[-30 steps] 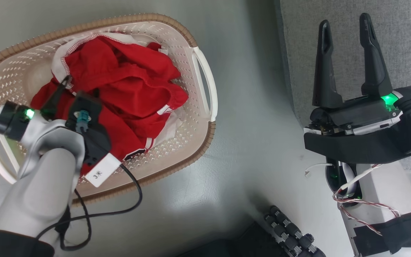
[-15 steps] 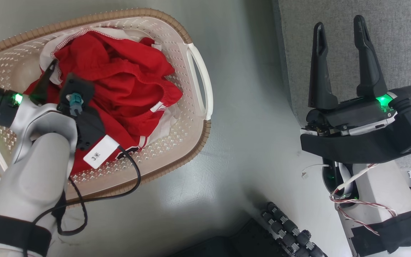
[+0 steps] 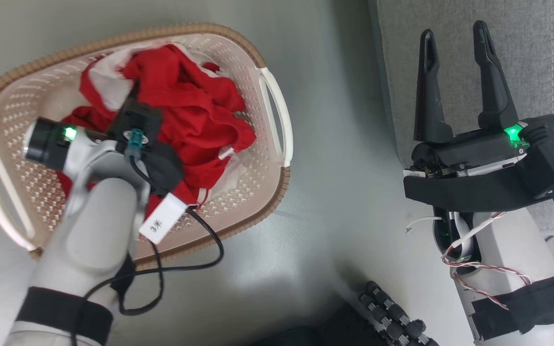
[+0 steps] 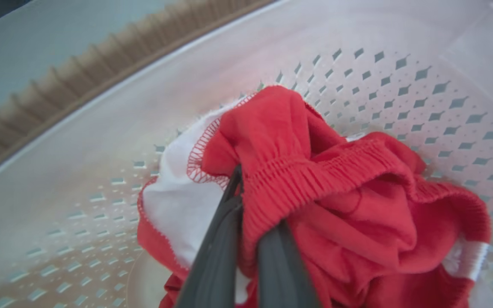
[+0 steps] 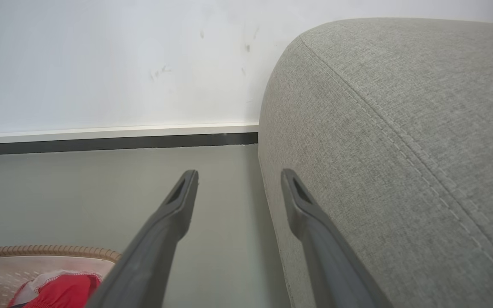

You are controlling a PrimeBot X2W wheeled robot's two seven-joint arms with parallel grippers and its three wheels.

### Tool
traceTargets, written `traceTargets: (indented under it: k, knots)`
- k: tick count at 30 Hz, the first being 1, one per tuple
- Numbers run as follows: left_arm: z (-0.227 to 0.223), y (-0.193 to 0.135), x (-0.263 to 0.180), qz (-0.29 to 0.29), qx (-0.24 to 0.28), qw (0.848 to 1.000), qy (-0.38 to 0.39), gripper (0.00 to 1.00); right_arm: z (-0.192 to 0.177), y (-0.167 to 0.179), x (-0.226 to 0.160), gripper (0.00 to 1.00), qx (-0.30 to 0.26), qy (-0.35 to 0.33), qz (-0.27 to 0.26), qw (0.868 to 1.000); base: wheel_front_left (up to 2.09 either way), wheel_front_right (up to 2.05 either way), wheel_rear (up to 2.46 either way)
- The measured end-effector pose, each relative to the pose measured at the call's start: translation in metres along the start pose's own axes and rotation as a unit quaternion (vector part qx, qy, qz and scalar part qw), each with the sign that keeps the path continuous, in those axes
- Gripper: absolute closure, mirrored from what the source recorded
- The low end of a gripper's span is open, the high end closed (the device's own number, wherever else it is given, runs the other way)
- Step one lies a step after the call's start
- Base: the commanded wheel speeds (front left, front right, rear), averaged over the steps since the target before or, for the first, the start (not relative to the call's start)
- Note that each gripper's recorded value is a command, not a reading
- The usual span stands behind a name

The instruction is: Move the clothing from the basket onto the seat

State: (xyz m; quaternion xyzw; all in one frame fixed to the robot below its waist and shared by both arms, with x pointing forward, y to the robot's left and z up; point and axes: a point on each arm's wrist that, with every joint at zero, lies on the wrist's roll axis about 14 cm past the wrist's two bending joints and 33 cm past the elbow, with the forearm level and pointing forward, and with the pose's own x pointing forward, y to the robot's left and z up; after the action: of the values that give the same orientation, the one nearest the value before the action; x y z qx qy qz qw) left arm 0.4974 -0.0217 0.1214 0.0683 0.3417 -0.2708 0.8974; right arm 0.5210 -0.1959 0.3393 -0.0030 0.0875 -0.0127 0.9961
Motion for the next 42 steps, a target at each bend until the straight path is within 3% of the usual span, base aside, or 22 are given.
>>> traceTargets:
  k: [9,22,42]
  knots:
    - [0.030,-0.008,-0.026,-0.006,-0.033,0.998,-0.048,1.00,0.018,0.001,0.000,0.00,0.000,-0.017,0.001,1.000,0.00,0.00,0.00]
    - [0.076,0.009,-0.084,0.013,-0.056,0.993,-0.104,1.00,0.040,0.009,-0.015,0.00,0.001,-0.024,0.019,1.000,0.00,0.00,0.00]
    - [0.169,0.022,-0.191,0.043,-0.027,0.973,-0.227,1.00,0.098,0.046,-0.053,0.00,0.023,-0.068,0.069,0.995,0.00,0.00,0.00]
